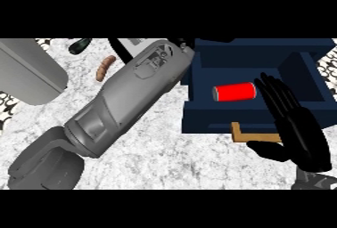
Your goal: Pick up the can, place it into the drawer and close the drawer
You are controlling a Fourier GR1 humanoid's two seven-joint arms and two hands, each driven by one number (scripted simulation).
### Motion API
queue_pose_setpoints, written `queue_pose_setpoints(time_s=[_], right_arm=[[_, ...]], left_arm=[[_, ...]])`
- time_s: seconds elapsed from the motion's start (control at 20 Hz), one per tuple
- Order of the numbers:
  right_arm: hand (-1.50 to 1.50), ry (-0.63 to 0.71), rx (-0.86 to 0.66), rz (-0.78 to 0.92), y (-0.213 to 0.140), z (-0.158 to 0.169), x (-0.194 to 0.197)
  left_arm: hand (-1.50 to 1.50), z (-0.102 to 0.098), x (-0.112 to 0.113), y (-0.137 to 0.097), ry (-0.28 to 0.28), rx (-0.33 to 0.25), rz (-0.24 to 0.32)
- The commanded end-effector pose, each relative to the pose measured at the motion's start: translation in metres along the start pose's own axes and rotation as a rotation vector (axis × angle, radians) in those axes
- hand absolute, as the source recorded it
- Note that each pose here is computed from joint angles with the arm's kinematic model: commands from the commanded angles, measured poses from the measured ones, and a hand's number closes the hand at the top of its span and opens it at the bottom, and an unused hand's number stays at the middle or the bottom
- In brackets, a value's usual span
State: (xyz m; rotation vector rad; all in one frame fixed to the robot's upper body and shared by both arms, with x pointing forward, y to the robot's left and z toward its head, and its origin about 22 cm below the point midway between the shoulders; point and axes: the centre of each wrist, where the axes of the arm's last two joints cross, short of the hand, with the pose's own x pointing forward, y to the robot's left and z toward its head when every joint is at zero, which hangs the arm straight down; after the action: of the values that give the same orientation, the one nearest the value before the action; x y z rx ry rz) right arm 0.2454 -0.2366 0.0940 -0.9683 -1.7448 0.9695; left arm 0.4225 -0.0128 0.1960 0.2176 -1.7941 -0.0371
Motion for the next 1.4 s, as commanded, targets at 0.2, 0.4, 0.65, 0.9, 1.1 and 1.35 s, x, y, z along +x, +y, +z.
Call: queue_pose_setpoints(time_s=[0.2,0.4,0.65,0.9,1.1,1.35], right_arm=[[-1.50,0.074,-0.047,0.017,0.065,-0.019,-0.017],[-1.50,0.098,-0.018,0.057,0.081,-0.038,-0.043],[-1.50,0.113,-0.026,0.104,0.098,-0.046,-0.052],[-1.50,0.134,-0.031,0.177,0.111,-0.058,-0.063],[-1.50,0.145,-0.078,0.203,0.111,-0.076,-0.066],[-1.50,0.136,-0.141,0.199,0.100,-0.121,-0.063]], left_arm=[[-1.50,-0.002,-0.003,0.035,0.025,0.000,0.005],[-1.50,-0.013,0.007,0.059,0.008,0.008,-0.023],[-1.50,-0.005,-0.003,0.084,-0.005,0.005,-0.027],[-1.50,-0.001,0.009,0.087,0.021,-0.005,-0.023],[-1.50,-0.005,0.012,0.118,0.051,0.007,-0.021],[-1.50,0.015,-0.010,0.120,0.073,0.000,-0.020]])
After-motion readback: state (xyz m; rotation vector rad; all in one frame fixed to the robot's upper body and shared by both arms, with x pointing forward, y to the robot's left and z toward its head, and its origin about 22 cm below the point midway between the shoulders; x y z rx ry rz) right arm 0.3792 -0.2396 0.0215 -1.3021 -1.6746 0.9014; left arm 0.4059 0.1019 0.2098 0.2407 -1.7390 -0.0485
